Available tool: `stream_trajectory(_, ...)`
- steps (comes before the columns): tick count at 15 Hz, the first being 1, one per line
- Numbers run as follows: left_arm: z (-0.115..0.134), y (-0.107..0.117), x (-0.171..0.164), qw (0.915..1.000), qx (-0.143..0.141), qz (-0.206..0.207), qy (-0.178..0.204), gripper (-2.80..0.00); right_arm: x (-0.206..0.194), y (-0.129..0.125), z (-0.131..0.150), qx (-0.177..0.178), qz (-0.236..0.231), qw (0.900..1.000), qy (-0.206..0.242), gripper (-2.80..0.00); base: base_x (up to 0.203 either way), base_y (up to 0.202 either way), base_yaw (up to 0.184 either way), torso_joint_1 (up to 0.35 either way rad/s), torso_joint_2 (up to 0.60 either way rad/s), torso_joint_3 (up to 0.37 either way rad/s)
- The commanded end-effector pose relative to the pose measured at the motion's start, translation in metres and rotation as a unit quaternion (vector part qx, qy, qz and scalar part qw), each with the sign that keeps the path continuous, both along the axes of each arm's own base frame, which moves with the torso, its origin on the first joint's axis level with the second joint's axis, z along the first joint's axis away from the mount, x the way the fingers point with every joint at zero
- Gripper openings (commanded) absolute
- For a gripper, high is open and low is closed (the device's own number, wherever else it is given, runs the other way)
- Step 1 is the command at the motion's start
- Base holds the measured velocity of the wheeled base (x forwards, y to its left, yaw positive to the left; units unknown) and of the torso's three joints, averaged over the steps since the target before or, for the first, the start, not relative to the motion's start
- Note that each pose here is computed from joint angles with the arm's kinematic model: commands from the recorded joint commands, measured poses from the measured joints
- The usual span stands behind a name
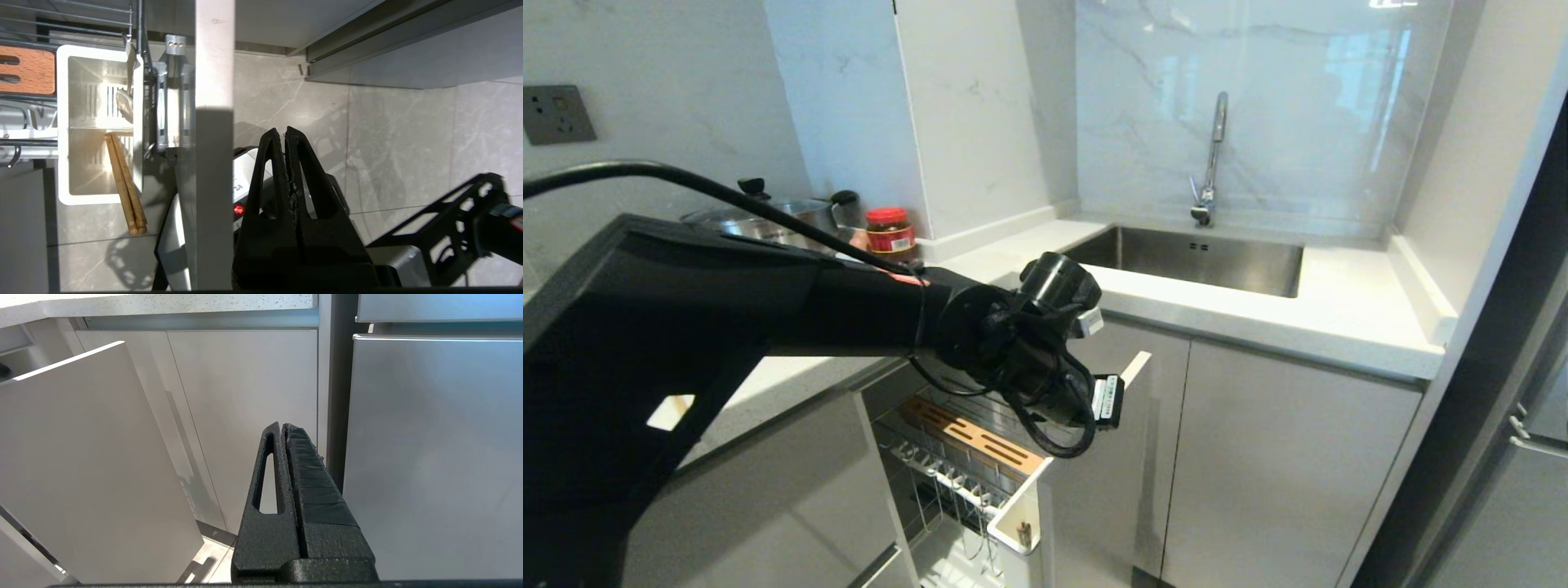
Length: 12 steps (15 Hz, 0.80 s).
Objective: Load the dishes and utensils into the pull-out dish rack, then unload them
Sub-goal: Close the cupboard
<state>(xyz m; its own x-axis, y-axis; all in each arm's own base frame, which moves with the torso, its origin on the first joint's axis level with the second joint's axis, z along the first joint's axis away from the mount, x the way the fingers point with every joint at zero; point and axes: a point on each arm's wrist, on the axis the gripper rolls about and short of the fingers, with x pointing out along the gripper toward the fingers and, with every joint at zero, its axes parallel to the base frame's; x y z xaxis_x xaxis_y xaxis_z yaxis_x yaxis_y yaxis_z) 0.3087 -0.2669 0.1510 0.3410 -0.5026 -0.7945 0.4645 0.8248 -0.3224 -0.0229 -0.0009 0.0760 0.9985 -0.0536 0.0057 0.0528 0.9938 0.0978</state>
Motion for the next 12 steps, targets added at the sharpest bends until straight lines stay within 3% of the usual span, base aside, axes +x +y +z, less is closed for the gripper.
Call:
stream_trajectory(1,-0.013,-0.004,0.004,0.9999,0.013,-0.001,0.01,-2.8,0.0,0.0,0.0,0.0,0.0,1.0,-0.002,-2.8,0.0,0.0,0.0,0.0,0.0,0.0)
stream_trajectory(8,-0.024,-0.006,0.007,0.9995,0.028,-0.002,0.013,-2.8,0.0,0.0,0.0,0.0,0.0,1.0,-0.002,-2.8,0.0,0.0,0.0,0.0,0.0,0.0)
stream_trajectory(12,-0.022,-0.003,0.01,0.9976,0.059,0.031,-0.018,-2.8,0.0,0.0,0.0,0.0,0.0,1.0,-0.002,-2.8,0.0,0.0,0.0,0.0,0.0,0.0)
